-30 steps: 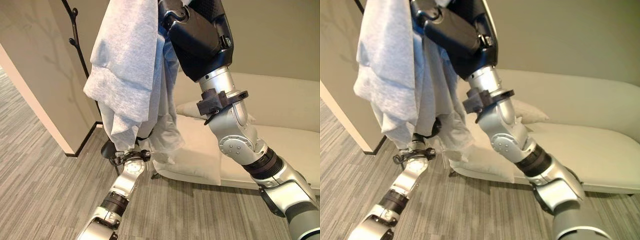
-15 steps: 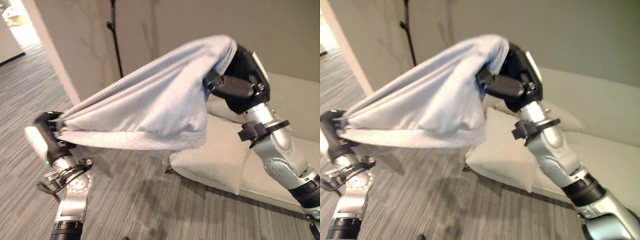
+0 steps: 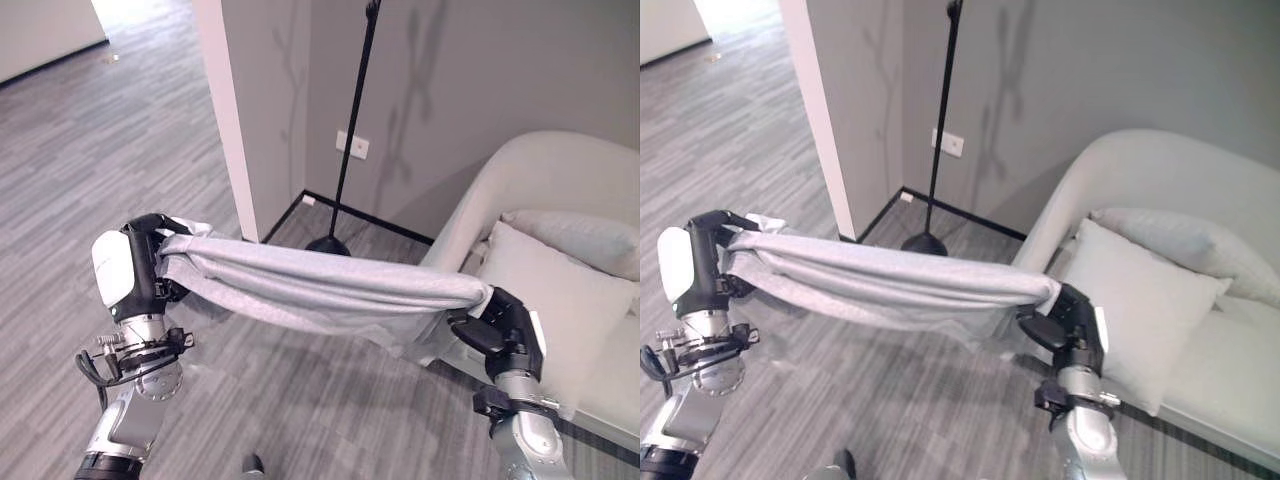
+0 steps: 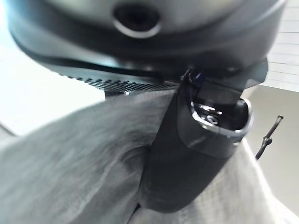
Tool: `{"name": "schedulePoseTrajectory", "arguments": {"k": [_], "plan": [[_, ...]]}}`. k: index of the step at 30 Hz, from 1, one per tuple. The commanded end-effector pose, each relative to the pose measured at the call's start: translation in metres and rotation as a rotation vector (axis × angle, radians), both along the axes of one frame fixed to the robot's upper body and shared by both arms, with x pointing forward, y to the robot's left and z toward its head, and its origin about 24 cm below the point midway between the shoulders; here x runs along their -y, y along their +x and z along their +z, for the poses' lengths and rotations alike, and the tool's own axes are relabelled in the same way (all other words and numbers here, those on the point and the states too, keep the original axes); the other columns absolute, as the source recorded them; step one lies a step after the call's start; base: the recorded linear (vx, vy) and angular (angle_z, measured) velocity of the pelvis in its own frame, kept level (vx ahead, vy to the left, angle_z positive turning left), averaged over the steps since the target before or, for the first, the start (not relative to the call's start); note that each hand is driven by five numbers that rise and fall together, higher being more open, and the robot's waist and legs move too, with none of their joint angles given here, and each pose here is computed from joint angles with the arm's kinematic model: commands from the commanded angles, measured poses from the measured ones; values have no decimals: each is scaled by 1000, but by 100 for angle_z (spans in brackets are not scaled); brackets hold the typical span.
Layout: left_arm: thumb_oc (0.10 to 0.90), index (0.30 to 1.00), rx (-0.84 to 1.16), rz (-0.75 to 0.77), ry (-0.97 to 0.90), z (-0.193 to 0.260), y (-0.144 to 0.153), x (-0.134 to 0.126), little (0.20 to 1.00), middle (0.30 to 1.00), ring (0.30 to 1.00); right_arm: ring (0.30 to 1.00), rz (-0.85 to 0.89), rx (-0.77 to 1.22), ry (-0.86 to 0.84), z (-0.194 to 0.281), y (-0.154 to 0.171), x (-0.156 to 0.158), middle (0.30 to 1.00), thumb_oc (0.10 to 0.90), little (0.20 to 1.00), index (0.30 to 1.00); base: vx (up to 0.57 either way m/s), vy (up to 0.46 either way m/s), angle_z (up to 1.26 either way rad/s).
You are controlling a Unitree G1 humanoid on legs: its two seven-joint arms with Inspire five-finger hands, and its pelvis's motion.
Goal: Hang the clothes on the sofa on the clothes rack.
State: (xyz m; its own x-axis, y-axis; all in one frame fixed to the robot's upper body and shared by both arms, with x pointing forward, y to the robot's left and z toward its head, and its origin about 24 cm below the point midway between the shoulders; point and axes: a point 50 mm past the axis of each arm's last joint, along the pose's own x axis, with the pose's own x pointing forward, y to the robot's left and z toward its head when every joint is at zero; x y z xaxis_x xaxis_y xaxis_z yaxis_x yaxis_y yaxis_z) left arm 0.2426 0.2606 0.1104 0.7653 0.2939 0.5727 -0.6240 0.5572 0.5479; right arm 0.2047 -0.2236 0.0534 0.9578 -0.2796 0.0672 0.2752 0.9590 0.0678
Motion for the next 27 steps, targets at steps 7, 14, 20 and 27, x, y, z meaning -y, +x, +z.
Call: {"name": "schedulePoseTrajectory", "arguments": {"k": [7, 14, 20, 27], "plan": [[400, 300, 158, -94, -96, 24, -2, 15, 300, 300, 300, 300, -197, 369, -209, 78, 12, 44, 300, 400, 300, 300, 207, 103, 4], [400, 300, 193, -111, -97, 22, 1, 26, 300, 300, 300, 300, -346, 457, -431, 104, 6, 50, 300, 400, 300, 300, 390, -149, 6], [400, 300, 258, -138, -22, 39, 6, 31, 300, 300, 300, 300, -399, 630, -633, 151, 15, 50, 300, 400, 300, 300, 321, -260, -28], [400, 300, 522, 51, 268, 102, 20, 11, 300, 300, 300, 300, -325, 749, -744, 187, 47, 33, 300, 400, 300, 300, 276, 153, -72]]}}
